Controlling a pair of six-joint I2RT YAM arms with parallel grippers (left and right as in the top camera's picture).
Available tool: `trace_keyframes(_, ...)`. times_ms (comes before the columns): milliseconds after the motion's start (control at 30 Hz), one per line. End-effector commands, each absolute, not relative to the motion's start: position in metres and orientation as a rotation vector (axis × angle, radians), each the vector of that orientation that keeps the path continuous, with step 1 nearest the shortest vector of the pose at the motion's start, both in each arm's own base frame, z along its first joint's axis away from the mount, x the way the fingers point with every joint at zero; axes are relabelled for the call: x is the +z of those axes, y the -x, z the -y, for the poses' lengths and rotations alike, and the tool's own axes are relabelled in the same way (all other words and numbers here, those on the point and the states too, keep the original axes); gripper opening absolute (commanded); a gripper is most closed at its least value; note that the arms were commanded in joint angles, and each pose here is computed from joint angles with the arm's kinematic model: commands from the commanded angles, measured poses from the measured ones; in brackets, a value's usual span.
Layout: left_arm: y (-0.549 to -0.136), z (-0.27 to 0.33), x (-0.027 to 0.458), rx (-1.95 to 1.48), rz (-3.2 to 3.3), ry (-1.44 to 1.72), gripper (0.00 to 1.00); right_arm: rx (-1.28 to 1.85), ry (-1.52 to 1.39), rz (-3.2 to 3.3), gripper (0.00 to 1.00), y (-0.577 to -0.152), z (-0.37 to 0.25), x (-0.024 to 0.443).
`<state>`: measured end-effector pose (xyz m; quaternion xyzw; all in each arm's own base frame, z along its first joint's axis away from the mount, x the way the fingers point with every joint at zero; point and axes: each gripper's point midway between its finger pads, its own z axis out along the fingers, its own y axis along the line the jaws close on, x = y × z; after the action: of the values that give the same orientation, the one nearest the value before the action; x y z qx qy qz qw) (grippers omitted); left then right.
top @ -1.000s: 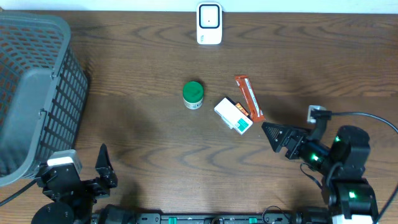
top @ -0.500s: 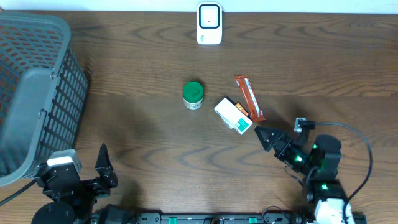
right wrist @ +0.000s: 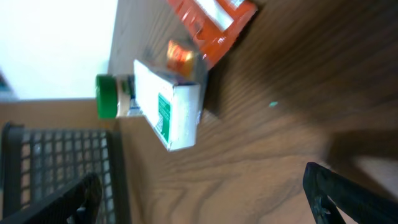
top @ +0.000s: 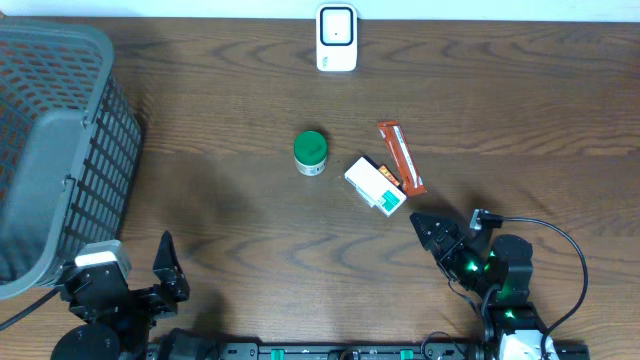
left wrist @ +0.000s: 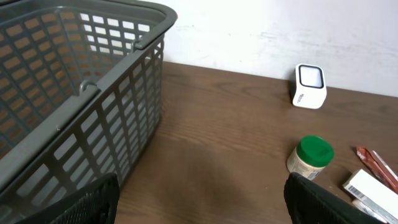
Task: Scan the item barcode
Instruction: 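Move the right gripper toward the white Panadol box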
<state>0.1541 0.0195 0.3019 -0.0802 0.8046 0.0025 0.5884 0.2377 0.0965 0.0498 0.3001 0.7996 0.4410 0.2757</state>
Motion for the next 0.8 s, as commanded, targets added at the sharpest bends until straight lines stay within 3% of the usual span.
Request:
trace_keyframes(0, -0.155, -0.021, 0.299, 0.011, -1.883, 0.205, 0.85, 1.130, -0.842, -2.123, 0.99, -0.243, -0.092, 0.049)
trace_keyframes(500, -0.155, -0.021, 0.299, 0.011, -1.883, 0.205, 0.85, 1.093, -0.815, -2.287, 0.98, -0.268, -0.118, 0.028)
trace_keyframes(767, -0.155, -0.021, 0.299, 0.012, -1.883, 0.204, 0.85, 1.120, -0.745, -2.318, 0.92, -0.288, -0.140, 0.017)
